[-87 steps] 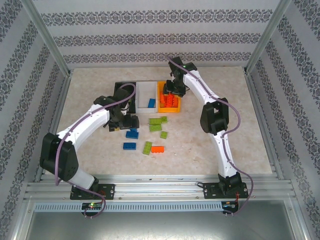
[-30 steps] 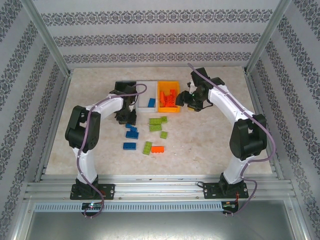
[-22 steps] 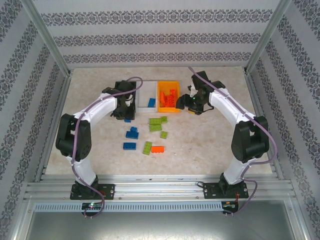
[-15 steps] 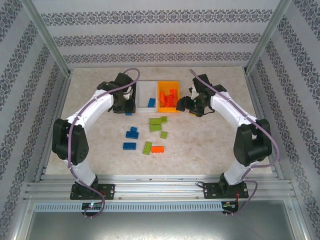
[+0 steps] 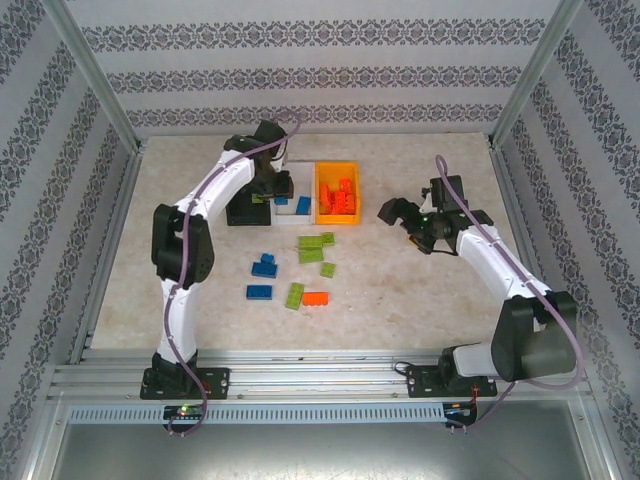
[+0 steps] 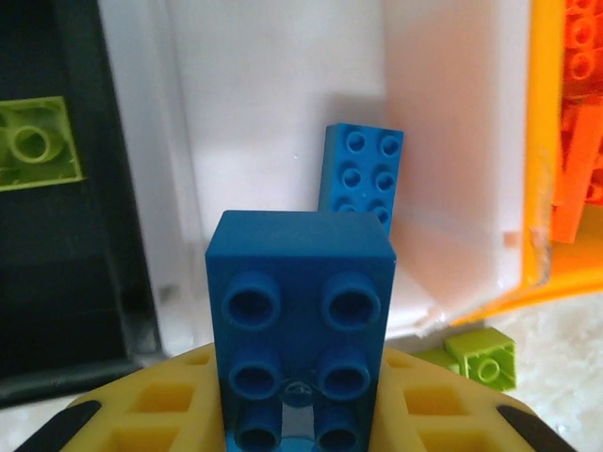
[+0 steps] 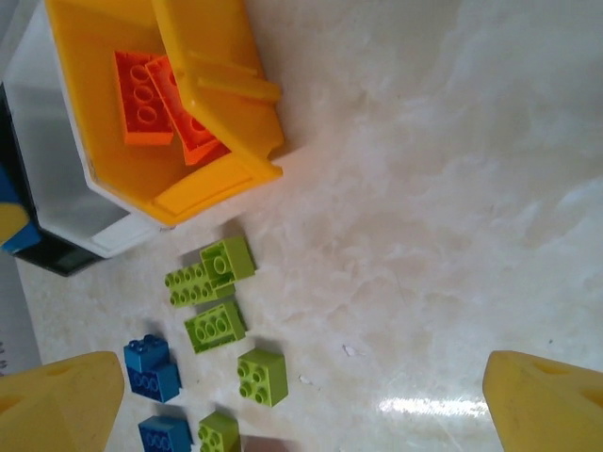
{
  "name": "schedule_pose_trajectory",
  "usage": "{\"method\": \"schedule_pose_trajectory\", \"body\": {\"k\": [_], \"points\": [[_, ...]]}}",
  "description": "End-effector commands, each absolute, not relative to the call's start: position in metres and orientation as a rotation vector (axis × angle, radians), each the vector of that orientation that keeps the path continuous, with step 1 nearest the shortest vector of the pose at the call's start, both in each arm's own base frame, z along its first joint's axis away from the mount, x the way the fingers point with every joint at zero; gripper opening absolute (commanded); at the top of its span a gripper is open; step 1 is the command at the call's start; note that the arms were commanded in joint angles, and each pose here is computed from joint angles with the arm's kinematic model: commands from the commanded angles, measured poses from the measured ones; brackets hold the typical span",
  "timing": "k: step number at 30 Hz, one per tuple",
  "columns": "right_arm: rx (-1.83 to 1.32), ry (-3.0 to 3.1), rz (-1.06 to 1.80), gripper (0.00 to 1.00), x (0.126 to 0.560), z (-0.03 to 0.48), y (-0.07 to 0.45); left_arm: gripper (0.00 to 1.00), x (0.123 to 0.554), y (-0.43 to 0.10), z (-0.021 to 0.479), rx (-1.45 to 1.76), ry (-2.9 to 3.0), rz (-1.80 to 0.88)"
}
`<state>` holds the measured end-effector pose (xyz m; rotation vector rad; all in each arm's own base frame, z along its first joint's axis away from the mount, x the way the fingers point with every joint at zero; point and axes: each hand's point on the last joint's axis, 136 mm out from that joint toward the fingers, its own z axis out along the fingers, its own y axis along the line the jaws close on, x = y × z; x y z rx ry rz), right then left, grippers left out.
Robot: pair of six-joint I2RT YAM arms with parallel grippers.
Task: Sort the legos into containers by color
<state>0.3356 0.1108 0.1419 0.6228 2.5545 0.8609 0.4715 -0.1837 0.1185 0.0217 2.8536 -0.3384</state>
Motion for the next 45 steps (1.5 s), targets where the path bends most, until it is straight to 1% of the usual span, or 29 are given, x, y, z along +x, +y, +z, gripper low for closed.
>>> {"method": "schedule_pose_trajectory", "body": {"k": [1, 9, 14, 16, 23, 27, 30, 34, 38, 41, 45], "points": [[0.615, 2.549, 0.927, 0.98, 0.325, 0.152, 0.119, 0.29, 0.472, -0.184, 0.119, 0.061, 2.883, -0.338], [0.665, 2.555, 0.906, 0.98, 0.310, 0.149, 0.116, 0.30, 0.481, -0.196, 0.094, 0.061, 2.916, -0.365], [0.671, 2.563, 0.899, 0.98, 0.304, 0.148, 0.116, 0.41, 0.483, -0.204, 0.089, 0.065, 2.920, -0.375], [0.666, 2.566, 0.898, 0.98, 0.304, 0.148, 0.116, 0.48, 0.483, -0.205, 0.091, 0.066, 2.916, -0.375], [0.649, 2.582, 0.917, 0.98, 0.304, 0.145, 0.121, 0.54, 0.478, -0.201, 0.107, 0.062, 2.893, -0.354], [0.605, 2.596, 0.925, 0.98, 0.303, 0.144, 0.128, 0.58, 0.469, -0.194, 0.130, 0.060, 2.854, -0.341], [0.578, 2.614, 0.935, 0.98, 0.302, 0.139, 0.135, 0.61, 0.452, -0.186, 0.143, 0.054, 2.841, -0.322], [0.537, 2.644, 0.958, 0.98, 0.304, 0.130, 0.150, 0.64, 0.411, -0.172, 0.147, 0.033, 2.853, -0.292], [0.461, 2.686, 0.982, 0.98, 0.308, 0.124, 0.172, 0.68, 0.361, -0.159, 0.124, 0.006, 2.920, -0.279], [0.385, 2.720, 0.991, 0.98, 0.314, 0.124, 0.190, 0.72, 0.332, -0.155, 0.106, -0.006, 2.966, -0.272], [0.307, 2.755, 1.000, 0.98, 0.318, 0.125, 0.211, 0.75, 0.311, -0.156, 0.085, 0.018, 3.013, -0.249]]}}
